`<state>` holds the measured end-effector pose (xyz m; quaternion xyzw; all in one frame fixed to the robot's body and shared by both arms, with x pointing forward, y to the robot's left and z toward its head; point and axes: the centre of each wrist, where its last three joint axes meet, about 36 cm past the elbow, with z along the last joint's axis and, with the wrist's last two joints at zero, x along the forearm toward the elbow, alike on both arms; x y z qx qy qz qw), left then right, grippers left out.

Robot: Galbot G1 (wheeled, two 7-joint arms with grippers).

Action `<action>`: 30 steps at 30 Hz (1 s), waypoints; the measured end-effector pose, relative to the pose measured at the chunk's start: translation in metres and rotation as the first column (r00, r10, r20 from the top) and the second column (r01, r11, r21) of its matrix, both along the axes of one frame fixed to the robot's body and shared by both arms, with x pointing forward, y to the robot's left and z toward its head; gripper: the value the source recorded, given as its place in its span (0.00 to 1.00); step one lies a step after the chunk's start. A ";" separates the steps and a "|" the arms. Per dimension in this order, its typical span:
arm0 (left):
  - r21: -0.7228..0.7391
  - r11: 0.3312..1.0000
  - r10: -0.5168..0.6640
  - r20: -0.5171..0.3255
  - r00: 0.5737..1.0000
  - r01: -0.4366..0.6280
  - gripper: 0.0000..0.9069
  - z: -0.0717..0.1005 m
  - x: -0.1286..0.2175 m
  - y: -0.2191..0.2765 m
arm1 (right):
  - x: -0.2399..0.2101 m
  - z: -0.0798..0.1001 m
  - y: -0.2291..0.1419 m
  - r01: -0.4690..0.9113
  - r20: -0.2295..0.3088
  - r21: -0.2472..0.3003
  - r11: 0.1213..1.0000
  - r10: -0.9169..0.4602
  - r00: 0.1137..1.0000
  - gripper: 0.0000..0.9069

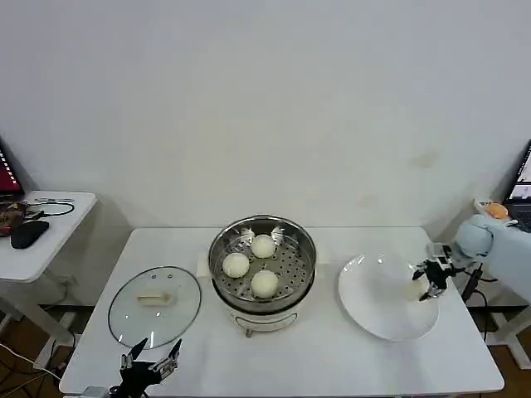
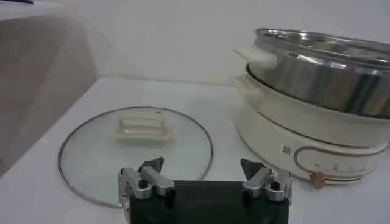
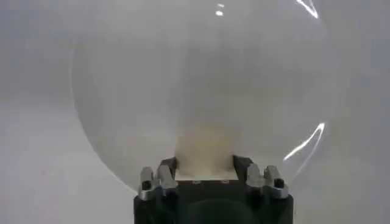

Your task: Take steamed baozi put them in steamer then cover it.

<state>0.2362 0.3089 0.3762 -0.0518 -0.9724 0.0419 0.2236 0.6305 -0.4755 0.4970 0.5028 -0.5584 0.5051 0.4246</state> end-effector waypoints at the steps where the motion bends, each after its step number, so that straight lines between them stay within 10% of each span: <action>1: -0.001 1.000 -0.001 0.000 1.000 0.001 1.00 0.000 0.000 0.000 | 0.001 0.005 0.005 -0.003 0.005 0.009 1.000 0.003 1.000 0.71; 30: -0.016 0.999 -0.030 0.007 1.000 0.030 1.00 0.005 -0.003 -0.010 | -0.001 0.176 0.202 -0.122 0.147 0.258 0.958 0.086 0.985 0.73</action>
